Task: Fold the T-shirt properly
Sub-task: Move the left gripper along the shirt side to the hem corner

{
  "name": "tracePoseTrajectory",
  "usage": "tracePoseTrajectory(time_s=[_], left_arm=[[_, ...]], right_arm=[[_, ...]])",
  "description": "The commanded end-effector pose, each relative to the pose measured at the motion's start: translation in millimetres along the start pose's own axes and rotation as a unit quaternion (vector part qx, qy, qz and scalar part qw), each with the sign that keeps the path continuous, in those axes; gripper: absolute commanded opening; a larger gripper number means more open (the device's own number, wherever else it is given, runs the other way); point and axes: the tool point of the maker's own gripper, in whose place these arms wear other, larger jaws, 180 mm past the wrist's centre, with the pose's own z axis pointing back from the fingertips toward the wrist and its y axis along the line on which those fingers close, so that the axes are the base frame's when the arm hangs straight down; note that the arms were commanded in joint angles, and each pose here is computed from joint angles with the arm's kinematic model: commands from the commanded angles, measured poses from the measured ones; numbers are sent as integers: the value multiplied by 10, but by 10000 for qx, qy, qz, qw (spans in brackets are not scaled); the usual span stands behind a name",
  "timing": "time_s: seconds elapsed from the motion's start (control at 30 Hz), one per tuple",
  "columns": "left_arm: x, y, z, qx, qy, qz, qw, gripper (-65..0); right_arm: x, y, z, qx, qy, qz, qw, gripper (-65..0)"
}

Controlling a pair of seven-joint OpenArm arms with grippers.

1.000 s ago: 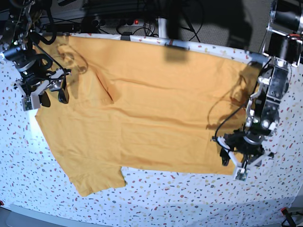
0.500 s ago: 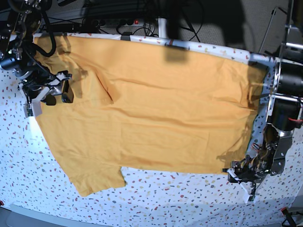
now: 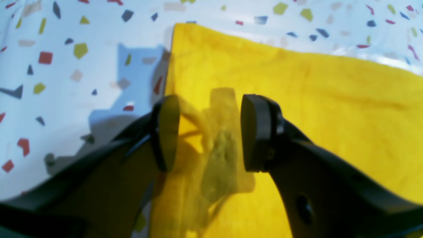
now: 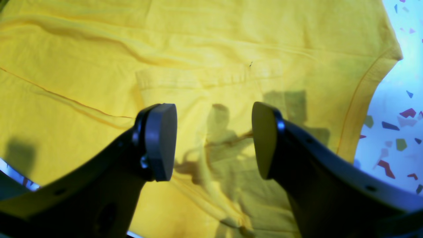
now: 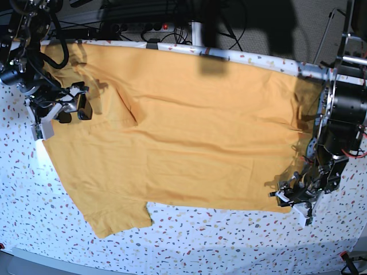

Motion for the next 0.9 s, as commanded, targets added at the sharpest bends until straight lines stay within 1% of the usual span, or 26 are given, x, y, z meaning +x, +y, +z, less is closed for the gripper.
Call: tracePoseTrajectory(time_s=[0.0, 0.13, 0.27, 0.3, 0.33, 0.4, 0.47, 0.67, 0.77, 0.8, 0.87], left_arm=[[294, -10, 27, -33, -362, 18, 9993, -360], [58, 11, 10, -29, -274, 130, 9995, -360], [-191, 40, 3, -5, -101, 149, 9998, -360], [-233, 18, 2, -70, -68, 145, 9998, -360], [-248, -41, 3, -232, -54, 123, 9996, -360], [-244, -214, 16, -687, -9, 45, 9976, -360], [-185, -361, 30, -986, -32, -44, 9951, -360], [75, -593, 47, -1238, -359, -98, 9916, -360], [79, -629, 38, -1239, -428, -176, 9912, -360], [81, -589, 29, -1120, -472, -260, 9922, -360], [124, -424, 4, -657, -585, -374, 9954, -360]], right_arm=[[131, 1, 43, 22, -191, 122, 9997, -306], [122, 88, 46, 260, -178, 502, 9982, -306], [154, 150, 52, 428, -273, 406, 9979, -306], [161, 157, 53, 450, -289, 394, 9978, -306], [161, 156, 53, 448, -288, 395, 9978, -306], [159, 156, 53, 449, -286, 395, 9978, -306], [159, 156, 53, 448, -286, 397, 9978, -306], [162, 156, 53, 448, -291, 398, 9978, -306], [162, 156, 53, 447, -291, 396, 9978, -306], [161, 155, 53, 446, -288, 397, 9978, -306], [161, 156, 53, 447, -288, 398, 9978, -306]])
